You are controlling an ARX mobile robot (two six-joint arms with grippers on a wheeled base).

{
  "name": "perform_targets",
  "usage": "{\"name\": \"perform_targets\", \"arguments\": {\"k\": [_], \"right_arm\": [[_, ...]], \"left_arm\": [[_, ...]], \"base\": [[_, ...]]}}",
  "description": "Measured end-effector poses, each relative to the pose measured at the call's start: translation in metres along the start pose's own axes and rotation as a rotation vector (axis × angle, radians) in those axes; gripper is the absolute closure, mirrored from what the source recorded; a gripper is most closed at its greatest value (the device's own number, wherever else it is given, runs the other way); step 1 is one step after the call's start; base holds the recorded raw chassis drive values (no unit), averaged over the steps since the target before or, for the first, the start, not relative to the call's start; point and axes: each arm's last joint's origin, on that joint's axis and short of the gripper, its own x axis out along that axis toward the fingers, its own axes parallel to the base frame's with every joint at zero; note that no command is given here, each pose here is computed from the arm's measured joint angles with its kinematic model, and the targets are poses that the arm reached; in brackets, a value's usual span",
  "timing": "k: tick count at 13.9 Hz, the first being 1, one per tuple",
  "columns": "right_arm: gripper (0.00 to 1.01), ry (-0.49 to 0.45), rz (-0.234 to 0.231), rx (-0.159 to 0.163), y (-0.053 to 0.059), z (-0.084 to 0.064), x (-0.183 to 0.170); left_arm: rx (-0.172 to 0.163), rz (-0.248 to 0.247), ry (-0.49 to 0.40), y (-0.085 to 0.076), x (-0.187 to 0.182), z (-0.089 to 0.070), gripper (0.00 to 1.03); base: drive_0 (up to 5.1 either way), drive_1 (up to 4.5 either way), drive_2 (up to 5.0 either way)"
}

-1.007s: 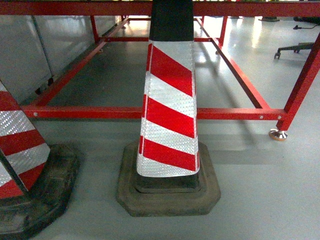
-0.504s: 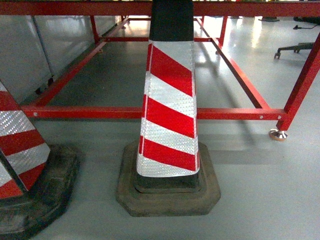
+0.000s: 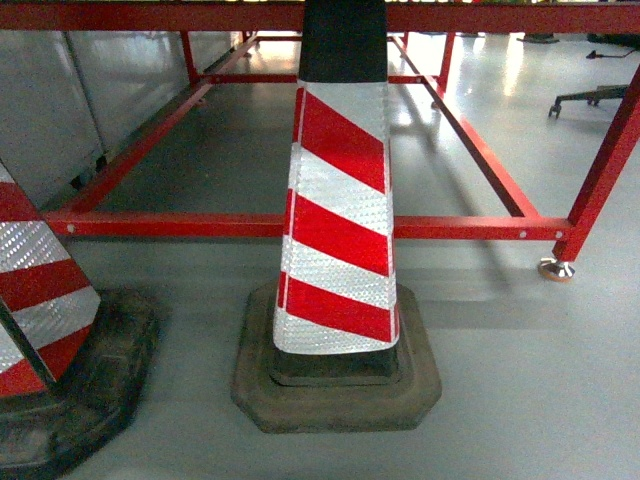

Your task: Sort blue parts and orange caps into right shelf containers

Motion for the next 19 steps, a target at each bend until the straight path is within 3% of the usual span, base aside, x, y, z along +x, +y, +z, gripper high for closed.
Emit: {"name": "perform_targets", "arguments": {"k": [19], "right_arm": [[0.03, 0.0, 0.0, -0.003, 0.0, 0.0, 0.0]], "left_arm": [[0.0, 0.0, 0.001, 0.0, 0.0, -0.0001, 0.05]], "base": [[0.0, 0.0, 0.0]]}}
